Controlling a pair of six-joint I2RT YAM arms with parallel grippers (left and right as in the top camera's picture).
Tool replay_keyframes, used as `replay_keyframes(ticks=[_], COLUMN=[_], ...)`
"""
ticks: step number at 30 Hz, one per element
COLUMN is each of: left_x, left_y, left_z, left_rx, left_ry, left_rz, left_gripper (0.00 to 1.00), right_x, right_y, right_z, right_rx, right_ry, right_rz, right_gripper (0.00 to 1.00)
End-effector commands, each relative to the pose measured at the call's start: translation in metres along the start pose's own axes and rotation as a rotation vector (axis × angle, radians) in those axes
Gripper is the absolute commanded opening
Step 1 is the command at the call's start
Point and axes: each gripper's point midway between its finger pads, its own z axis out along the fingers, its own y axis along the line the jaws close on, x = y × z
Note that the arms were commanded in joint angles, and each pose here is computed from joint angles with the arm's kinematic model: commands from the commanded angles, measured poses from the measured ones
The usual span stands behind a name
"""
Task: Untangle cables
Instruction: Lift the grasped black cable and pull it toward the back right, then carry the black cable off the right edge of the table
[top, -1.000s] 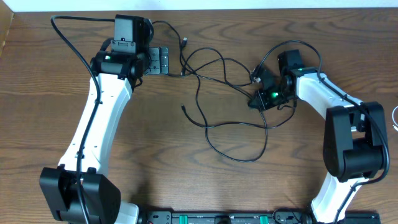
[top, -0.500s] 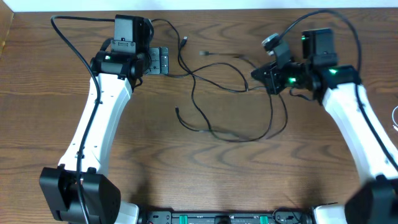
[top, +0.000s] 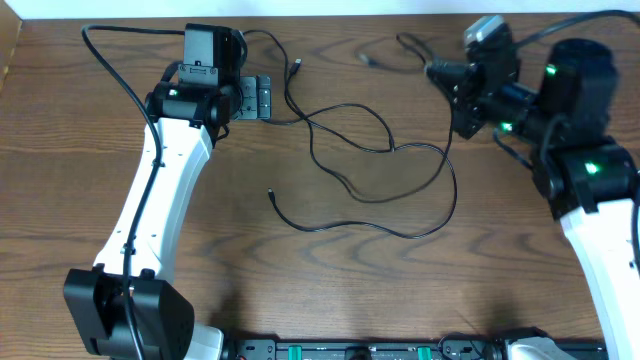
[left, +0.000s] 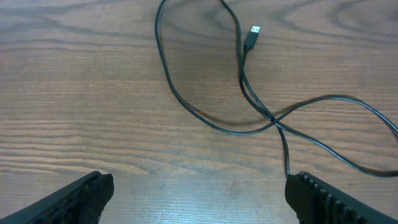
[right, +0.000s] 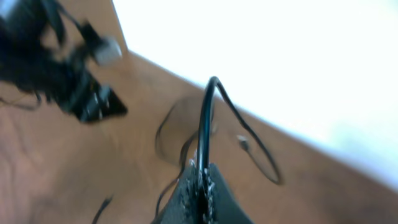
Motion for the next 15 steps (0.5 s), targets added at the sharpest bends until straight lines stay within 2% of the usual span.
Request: replay_keyframes(ticks=[1,8,15], left_x=[0.001,0.001,0.001], left_y=[0.001,0.001,0.001], left_z=[0.002,0.002,0.002], left_rx=[-0.007,-0.007,-0.007], left_ry=[0.006,0.006,0.006], left_rz=[-0.002,-0.002,-0.002], left_gripper=[0.93,0.93,0.93], right_x=[-0.039,-0.094,-0.103], right_y=[0.001,-0.004,-0.003], right_z=[-0.020,-0.042,-0.045], right_rx=[0.045,0.140,0.144], right_ry=[-0.124,-0.328,-0.365], right_rz=[-0.051,-0.176,-0.199], right_gripper=[0.01,0.01,0.01])
